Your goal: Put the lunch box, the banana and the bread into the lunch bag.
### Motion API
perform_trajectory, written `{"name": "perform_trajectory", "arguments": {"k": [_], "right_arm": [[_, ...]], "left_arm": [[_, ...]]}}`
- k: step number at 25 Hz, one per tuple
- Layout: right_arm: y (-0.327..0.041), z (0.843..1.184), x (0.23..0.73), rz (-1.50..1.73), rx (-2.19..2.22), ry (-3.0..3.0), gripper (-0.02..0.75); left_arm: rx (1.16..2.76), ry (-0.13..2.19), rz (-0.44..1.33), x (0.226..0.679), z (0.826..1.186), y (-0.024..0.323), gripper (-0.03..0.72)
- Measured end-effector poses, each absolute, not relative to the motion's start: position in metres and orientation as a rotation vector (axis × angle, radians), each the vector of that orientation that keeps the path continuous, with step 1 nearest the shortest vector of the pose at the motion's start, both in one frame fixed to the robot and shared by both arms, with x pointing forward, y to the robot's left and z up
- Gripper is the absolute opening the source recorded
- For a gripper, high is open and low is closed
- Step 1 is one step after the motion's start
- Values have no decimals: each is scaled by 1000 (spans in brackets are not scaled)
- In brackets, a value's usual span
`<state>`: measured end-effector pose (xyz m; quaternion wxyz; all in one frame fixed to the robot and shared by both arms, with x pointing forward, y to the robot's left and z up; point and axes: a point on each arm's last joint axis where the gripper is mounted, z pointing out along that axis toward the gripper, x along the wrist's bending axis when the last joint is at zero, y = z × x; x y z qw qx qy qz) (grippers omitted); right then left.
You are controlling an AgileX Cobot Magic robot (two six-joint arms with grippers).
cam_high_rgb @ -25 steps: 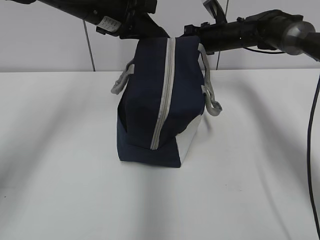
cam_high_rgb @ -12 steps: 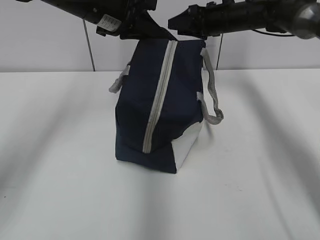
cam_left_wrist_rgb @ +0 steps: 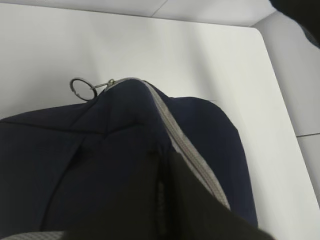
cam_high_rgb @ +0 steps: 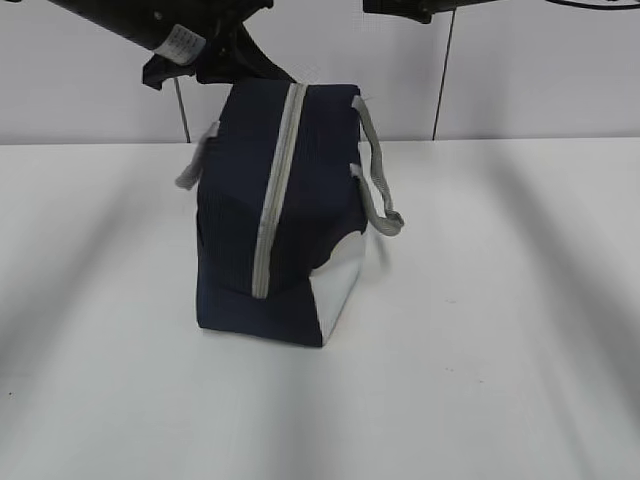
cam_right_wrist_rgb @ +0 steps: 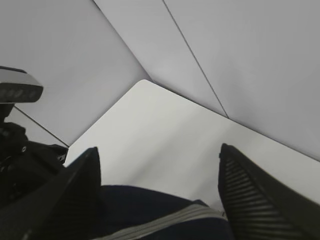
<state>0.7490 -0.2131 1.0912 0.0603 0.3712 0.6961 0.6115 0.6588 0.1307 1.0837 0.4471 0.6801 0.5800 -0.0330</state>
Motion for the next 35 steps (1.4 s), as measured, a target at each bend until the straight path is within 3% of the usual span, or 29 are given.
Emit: {"name": "perform_trajectory", "arguments": {"k": [7, 9, 14, 16, 22, 29, 35], "right_arm": [[-212, 1103, 730, 1854, 1103, 2156, 543], [-212, 1108, 725, 1857, 1092, 2166, 543], [-212, 1121, 712, 1853, 1059, 2166, 543], [-212, 1125, 706, 1848, 1049, 2169, 543], [-210, 1128, 685, 1852, 1052, 2228, 543], [-181, 1141, 655, 1948, 986, 2426, 538], [-165, 1121, 647, 1964, 1153, 2510, 363]], "left_arm": [[1703, 1448, -40, 663, 1078, 134, 50], [1719, 1459, -30, 666, 1071, 134, 120], [1780, 1470, 16, 669, 1062, 139, 438], [1788, 1480, 26, 670, 1063, 146, 501], [1791, 1520, 12, 657, 1091, 183, 530], [1924, 1480, -78, 618, 1126, 191, 462], [1996, 1466, -72, 598, 1144, 196, 445]]}}
